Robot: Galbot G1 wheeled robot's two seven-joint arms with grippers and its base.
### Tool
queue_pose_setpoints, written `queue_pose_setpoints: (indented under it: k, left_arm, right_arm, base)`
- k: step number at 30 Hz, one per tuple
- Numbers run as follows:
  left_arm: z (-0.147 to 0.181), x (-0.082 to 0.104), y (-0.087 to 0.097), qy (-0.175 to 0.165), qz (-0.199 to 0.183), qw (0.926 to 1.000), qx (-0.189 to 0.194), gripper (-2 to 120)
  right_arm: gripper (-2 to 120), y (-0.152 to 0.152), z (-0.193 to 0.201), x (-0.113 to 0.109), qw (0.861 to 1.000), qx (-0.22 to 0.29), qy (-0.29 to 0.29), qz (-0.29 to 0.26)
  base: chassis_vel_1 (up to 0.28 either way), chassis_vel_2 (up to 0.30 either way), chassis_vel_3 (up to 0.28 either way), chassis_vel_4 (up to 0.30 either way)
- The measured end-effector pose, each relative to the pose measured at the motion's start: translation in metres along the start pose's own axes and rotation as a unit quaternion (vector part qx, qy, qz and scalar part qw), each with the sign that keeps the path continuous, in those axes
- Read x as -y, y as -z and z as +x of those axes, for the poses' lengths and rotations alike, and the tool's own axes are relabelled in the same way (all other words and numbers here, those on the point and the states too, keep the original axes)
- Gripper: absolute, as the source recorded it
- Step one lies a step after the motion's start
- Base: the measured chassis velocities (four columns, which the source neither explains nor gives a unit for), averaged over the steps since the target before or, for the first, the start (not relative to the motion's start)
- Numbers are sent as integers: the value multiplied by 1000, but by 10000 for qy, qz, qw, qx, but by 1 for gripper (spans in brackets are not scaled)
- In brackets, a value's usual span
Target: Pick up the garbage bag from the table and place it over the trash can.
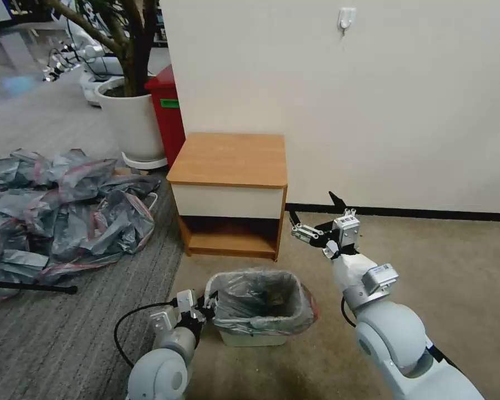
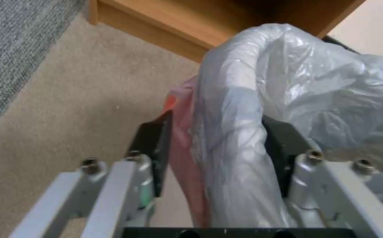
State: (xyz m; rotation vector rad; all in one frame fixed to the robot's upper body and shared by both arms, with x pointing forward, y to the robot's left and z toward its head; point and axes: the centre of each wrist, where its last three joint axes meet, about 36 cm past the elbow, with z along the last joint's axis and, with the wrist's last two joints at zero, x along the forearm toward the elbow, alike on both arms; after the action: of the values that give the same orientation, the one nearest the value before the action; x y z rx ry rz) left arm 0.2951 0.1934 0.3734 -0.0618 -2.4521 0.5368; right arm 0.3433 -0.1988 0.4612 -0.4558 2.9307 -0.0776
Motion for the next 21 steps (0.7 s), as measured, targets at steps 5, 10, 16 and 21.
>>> queue_pose_setpoints:
  k: [5, 10, 16, 21]
  left_arm:
    - [5, 1, 1, -55, 16, 10000, 34, 68]
    - [10, -1, 2, -201, 38, 9996, 179, 86]
    - [27, -13, 10, -456, -343, 9932, 1011, 92]
    - [51, -34, 21, -172, -1409, 9600, 2413, 95]
  right_arm:
    - [100, 0, 1, 0, 10000, -4, -26, -11]
    - [100, 0, 1, 1, 10000, 7, -54, -27]
    - [100, 0, 7, 5, 9992, 113, -155, -348]
    - [100, -8, 23, 5, 9980, 285, -312, -476]
  base:
    - [0, 0, 0, 0]
    - [0, 0, 0, 0]
    - [0, 0, 0, 0]
    - [0, 0, 0, 0]
